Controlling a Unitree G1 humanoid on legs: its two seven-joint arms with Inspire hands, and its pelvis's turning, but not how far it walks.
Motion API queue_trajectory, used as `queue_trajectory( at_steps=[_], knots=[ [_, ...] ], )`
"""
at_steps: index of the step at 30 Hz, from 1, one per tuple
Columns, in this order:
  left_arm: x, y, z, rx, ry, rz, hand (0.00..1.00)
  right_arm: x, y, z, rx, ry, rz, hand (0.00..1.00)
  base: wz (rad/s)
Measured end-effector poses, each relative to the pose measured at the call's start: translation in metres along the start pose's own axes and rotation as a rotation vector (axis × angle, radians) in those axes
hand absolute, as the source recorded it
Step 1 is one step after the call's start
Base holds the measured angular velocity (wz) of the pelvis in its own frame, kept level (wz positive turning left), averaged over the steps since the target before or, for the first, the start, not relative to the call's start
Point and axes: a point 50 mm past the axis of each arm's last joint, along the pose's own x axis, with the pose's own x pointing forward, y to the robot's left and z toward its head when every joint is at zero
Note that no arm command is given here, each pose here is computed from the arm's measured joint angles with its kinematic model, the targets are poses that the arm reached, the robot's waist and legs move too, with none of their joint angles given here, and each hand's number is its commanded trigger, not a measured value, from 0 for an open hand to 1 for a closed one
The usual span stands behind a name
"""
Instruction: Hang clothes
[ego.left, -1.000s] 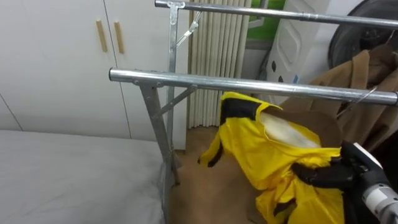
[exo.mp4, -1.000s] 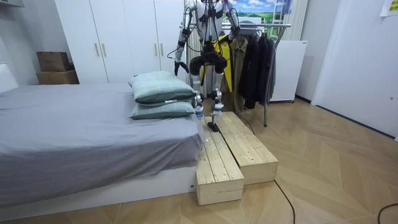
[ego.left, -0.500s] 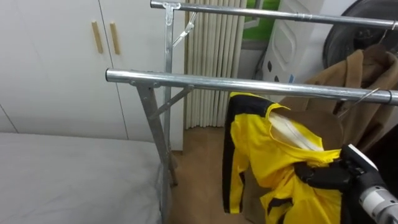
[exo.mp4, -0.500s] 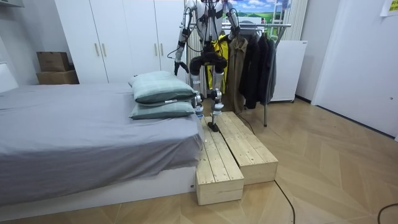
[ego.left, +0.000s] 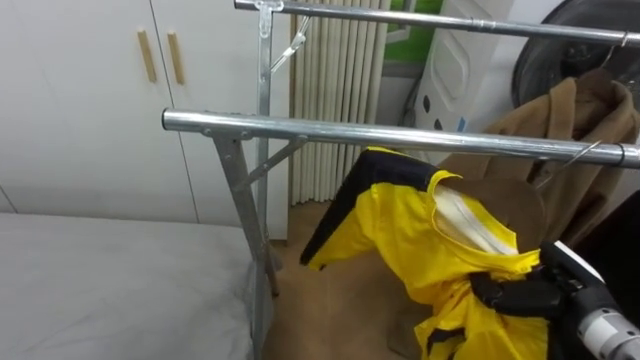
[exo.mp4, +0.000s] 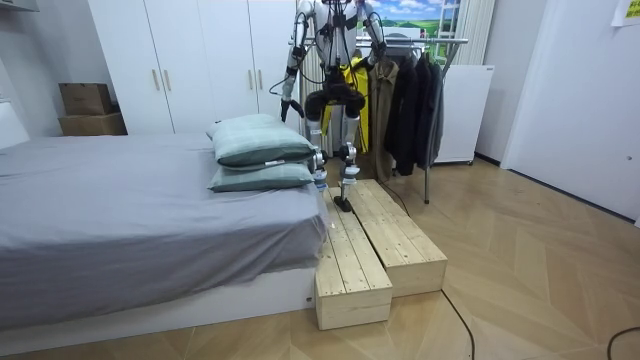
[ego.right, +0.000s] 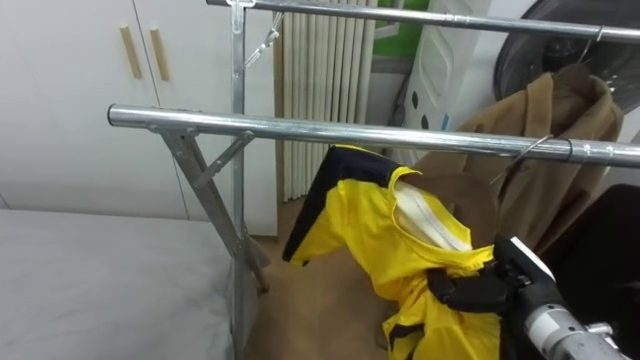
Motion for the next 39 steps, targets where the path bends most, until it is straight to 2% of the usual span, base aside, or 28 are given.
queue_trajectory(
  at_steps=[13, 19, 24, 31, 39],
  knots=[
    [0.0, 0.001, 0.002, -0.002, -0.011, 0.003, 0.0, -0.003, 0.001, -0.005, 0.019, 0.01, 0.009, 0.0, -0.04],
    [0.0, 0.001, 0.001, -0.021, -0.009, 0.019, 0.0, -0.004, 0.015, -0.017, 0.238, -0.02, 0.001, 0.0, -0.01],
    [0.0, -0.003, 0.002, -0.027, -0.012, 0.009, 0.0, -0.01, 0.028, -0.044, 0.423, 0.019, -0.023, 0.0, 0.04],
    [0.0, -0.007, 0.0, -0.033, -0.005, -0.003, 0.0, -0.012, 0.037, -0.064, 0.496, 0.086, -0.035, 0.0, 0.0],
    [0.0, -0.016, -0.001, -0.033, -0.003, -0.027, 0.0, -0.014, 0.039, -0.065, 0.725, 0.015, -0.06, 0.0, 0.0]
  ],
)
